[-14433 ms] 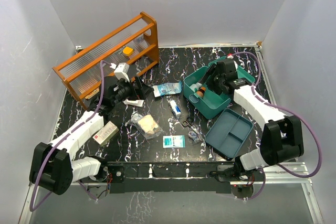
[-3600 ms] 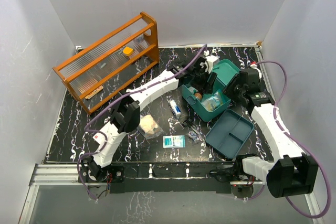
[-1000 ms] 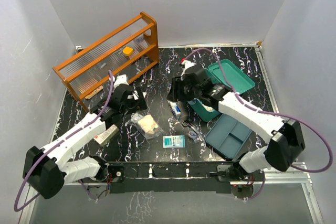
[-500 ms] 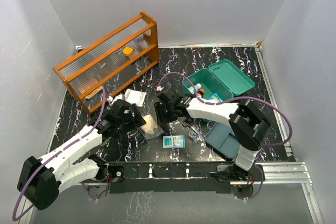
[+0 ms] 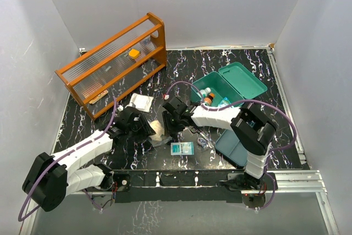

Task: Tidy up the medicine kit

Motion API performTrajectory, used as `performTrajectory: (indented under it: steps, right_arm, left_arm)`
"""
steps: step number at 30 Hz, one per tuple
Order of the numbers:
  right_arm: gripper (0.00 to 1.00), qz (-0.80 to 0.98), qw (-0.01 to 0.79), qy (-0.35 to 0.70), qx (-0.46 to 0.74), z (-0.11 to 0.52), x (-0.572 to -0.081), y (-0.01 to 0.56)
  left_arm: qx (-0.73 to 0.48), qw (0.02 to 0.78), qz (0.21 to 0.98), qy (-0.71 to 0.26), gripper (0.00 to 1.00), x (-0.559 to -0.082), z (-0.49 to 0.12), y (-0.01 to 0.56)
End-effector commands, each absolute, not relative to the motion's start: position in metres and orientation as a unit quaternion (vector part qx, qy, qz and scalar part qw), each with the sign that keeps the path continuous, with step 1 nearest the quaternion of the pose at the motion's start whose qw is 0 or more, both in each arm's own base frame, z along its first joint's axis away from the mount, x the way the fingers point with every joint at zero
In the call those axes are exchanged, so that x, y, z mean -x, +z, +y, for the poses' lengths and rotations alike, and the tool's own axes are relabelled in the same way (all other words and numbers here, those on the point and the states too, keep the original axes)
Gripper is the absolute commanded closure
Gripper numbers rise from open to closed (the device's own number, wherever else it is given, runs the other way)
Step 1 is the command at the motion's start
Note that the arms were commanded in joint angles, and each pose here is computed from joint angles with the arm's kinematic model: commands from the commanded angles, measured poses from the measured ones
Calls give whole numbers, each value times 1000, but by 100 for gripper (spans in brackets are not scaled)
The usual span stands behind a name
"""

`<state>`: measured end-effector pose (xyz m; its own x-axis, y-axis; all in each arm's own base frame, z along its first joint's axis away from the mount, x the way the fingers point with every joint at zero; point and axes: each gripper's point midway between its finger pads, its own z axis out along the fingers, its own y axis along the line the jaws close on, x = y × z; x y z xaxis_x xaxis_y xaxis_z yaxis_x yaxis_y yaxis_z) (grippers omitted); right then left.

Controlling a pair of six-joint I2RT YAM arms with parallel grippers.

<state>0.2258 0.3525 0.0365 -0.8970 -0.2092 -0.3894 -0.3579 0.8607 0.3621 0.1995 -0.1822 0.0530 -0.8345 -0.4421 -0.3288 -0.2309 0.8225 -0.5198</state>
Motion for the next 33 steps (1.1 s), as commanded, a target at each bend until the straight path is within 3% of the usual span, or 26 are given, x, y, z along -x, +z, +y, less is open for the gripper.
performTrajectory:
  steps: [1, 8, 12, 15, 18, 26, 29, 33]
  right_arm:
    - [74, 948, 183, 232, 115, 358, -228, 35]
    - [75, 948, 197, 229, 98, 355, -233, 37]
    - [75, 948, 200, 232, 91, 354, -232, 38]
    - [76, 947, 202, 236, 85, 353, -231, 41]
    - [76, 947, 199, 244, 67, 354, -230, 41]
    - [77, 943, 205, 256, 60, 359, -232, 46]
    - [77, 942, 204, 260, 54, 360, -232, 46]
    - [77, 941, 203, 266, 48, 360, -230, 46]
  left_arm:
    - [198, 218, 928, -228, 56, -200, -179, 50]
    - [199, 219, 923, -246, 48, -199, -183, 48]
    - [197, 221, 919, -260, 59, -201, -187, 41]
    - [187, 227, 916, -273, 78, -203, -192, 42]
    - [183, 231, 911, -290, 78, -203, -196, 46]
    - [187, 236, 906, -297, 68, -200, -194, 46]
    - [188, 235, 908, -292, 69, -200, -192, 44]
    - [183, 235, 911, -287, 77, -198, -190, 43]
